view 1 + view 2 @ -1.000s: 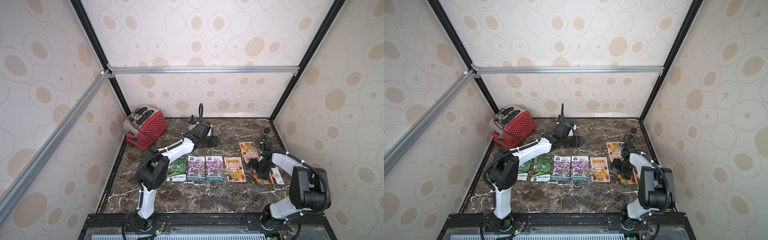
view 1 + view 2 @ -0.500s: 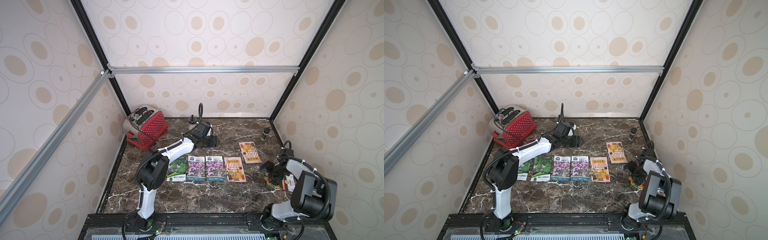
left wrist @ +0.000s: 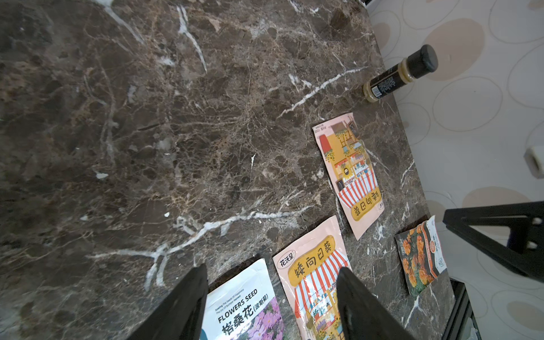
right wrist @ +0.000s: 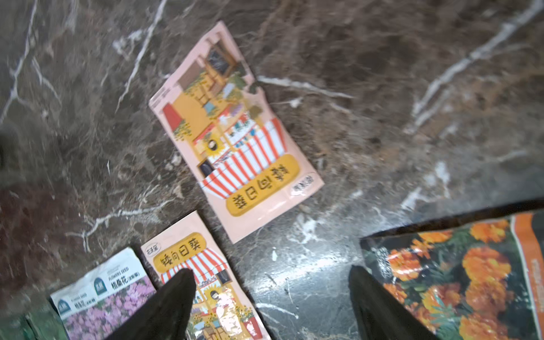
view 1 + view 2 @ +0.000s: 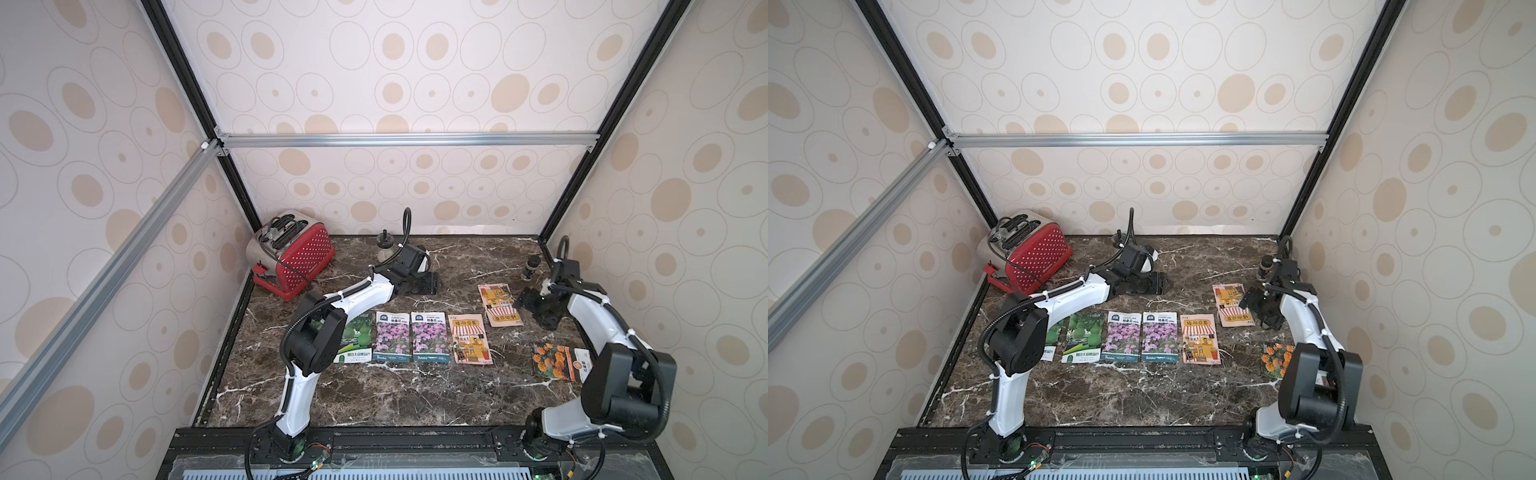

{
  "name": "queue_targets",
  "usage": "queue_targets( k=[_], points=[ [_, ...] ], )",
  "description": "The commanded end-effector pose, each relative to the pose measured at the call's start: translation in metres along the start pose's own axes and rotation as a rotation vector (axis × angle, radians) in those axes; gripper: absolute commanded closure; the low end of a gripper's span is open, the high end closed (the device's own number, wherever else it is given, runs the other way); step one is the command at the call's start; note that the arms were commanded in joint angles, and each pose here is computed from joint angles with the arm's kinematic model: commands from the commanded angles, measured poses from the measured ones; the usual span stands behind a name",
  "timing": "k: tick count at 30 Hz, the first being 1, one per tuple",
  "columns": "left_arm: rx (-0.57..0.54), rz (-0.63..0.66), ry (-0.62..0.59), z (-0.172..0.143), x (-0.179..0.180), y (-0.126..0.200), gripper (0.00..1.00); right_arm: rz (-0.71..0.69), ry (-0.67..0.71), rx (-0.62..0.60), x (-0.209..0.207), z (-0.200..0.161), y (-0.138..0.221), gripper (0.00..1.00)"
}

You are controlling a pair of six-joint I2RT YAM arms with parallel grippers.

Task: Arrange the seed packets in a row
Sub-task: Move the seed packet to the center of the board, then pick up the seed packet from the center of the board.

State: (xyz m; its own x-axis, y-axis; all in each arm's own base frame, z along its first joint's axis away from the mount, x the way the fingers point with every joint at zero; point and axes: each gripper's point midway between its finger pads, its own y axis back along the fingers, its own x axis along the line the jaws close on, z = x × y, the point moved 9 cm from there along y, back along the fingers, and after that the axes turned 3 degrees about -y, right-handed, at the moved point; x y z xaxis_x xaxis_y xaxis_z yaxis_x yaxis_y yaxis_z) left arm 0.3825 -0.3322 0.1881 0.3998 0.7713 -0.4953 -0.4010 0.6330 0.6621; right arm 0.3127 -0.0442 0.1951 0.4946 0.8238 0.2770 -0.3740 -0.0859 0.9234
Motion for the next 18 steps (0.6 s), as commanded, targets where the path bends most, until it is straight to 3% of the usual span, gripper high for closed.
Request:
queue_targets(
  k=[1, 18],
  points=[
    [-0.012, -0.024, -0.037, 0.009, -0.013, 0.003, 0.30, -0.118, 0.158, 0.100, 0.015, -0.001, -0.016, 0.15],
    [0.009, -0.030, -0.048, 0.006, -0.013, -0.001, 0.29, -0.216, 0.230, 0.204, 0.022, 0.027, -0.080, 0.12]
  ],
)
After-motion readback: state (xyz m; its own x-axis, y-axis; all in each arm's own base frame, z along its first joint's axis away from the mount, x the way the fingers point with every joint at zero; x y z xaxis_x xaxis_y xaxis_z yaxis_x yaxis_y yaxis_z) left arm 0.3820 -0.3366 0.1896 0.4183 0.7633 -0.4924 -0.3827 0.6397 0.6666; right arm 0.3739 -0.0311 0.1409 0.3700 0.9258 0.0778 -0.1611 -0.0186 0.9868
